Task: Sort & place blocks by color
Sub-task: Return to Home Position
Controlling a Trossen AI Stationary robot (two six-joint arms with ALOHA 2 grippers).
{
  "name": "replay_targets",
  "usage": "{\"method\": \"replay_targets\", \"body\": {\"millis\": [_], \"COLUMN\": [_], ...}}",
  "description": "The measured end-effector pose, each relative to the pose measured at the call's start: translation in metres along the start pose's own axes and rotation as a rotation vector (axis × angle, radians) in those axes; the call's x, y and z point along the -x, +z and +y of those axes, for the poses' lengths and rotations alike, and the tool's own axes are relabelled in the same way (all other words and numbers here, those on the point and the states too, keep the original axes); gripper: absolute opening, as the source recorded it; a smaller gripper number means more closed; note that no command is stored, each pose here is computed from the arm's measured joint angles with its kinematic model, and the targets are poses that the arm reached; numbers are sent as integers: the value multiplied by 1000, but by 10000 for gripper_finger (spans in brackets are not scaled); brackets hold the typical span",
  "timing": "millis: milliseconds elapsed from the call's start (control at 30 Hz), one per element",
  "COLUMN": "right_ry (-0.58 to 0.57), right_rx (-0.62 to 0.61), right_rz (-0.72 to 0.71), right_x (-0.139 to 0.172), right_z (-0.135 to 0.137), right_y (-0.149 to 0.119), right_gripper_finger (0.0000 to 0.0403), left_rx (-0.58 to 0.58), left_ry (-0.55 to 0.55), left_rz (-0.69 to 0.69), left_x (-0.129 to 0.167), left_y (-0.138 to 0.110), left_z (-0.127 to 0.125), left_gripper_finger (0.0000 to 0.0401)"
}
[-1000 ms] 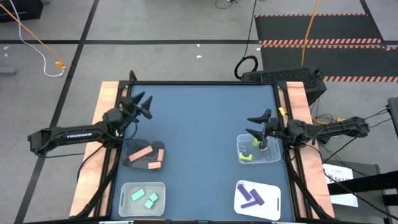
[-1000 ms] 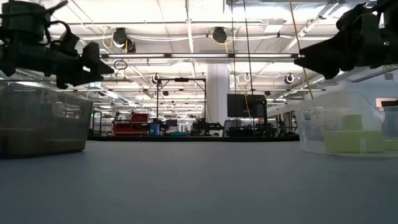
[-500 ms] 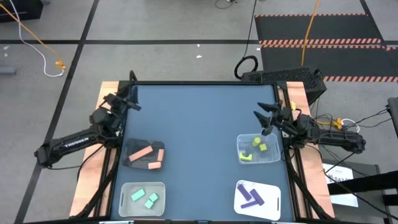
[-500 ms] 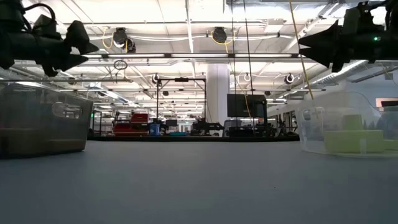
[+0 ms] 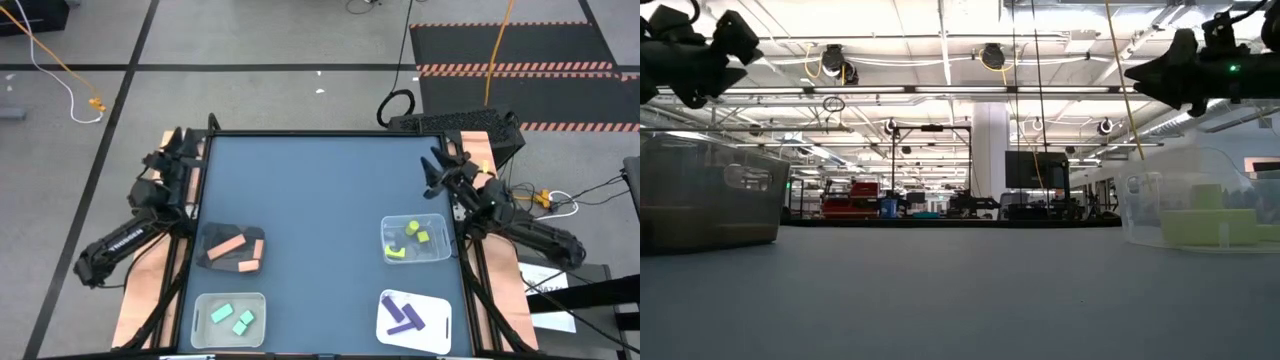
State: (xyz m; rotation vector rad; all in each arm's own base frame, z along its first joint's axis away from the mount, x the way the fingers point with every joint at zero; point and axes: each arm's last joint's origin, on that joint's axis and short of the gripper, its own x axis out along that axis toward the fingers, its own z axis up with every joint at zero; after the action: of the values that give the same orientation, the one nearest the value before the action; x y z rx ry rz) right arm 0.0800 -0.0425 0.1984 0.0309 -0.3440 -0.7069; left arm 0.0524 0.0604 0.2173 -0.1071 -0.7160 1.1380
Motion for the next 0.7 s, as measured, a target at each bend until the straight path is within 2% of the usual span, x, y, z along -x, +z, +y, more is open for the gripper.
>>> {"method": "replay_targets", "body": {"millis": [200,500,700], "right_ry": [-146,-410,-537], "right_rx": [46,130,170], "right_rz": [-22,-62,-81], "right_x": [-2,-1,2], "right_z": [-14,-39,-50], "right_y": [1,5,8], "right_gripper_finger": [228,228,228], "left_rx": [-2,-32,-47], "left_ry": [45,92,115], "left_rz": [-69,-92,-105], "left_x": [-1,-2,-3], "left_y": [6,7,8], "left_z": [4,8,10], "left_gripper_finger": [255,255,255]}}
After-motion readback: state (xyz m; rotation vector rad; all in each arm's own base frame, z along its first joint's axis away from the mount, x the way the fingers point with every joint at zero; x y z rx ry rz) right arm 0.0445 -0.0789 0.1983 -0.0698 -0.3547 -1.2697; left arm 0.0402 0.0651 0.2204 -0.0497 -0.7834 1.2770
